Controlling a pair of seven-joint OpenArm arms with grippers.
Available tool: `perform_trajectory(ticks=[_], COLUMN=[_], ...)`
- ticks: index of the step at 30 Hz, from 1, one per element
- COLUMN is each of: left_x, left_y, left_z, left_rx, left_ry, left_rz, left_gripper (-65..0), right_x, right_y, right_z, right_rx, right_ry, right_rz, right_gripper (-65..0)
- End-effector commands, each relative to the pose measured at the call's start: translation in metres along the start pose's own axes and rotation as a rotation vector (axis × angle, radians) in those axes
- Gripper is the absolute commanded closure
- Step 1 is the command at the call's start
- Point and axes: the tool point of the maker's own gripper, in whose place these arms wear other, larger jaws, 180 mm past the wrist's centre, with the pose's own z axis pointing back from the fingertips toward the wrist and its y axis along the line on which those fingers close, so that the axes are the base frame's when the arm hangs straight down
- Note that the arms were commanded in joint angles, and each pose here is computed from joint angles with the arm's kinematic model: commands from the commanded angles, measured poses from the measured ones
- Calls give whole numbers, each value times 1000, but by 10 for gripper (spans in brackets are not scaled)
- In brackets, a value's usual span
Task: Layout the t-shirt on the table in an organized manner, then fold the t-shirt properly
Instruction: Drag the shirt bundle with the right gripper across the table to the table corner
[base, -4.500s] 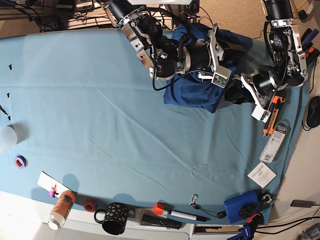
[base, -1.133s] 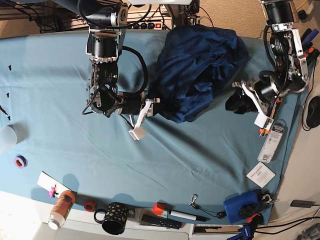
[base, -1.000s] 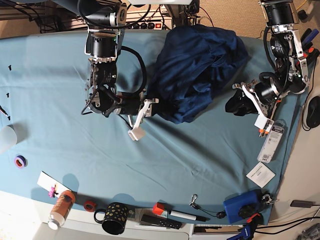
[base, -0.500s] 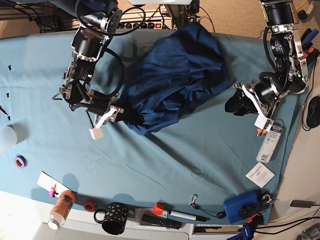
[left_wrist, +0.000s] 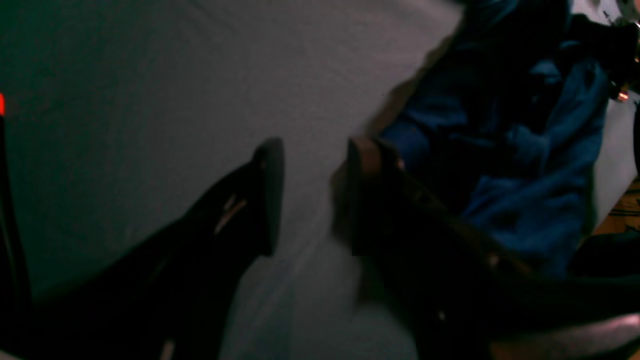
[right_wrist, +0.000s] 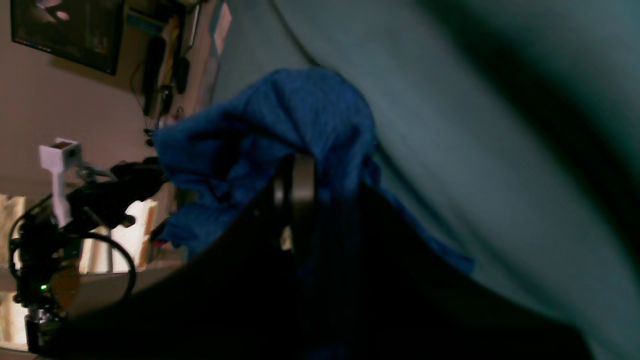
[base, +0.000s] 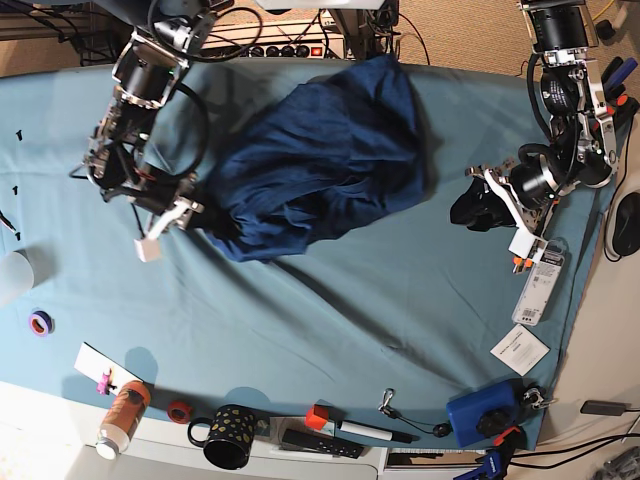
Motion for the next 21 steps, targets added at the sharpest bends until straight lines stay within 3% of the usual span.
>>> perform_trajectory(ticks=[1, 9, 21], left_x=[17, 18, 17], left_y=[-1, -2, -2], left_z=[4, 4, 4], left_rx=[-9, -11, -9], left_ry=[-49, -51, -51], left_rz=[-23, -21, -19], left_gripper=[-220, -220, -220], right_x=[0, 26, 22], right_y=[-21, -31, -49], right_z=[14, 44, 86], right_rx=[-96, -184, -487], right_ry=[37, 18, 98], right_rz=[5, 74, 243], right_gripper=[0, 0, 0])
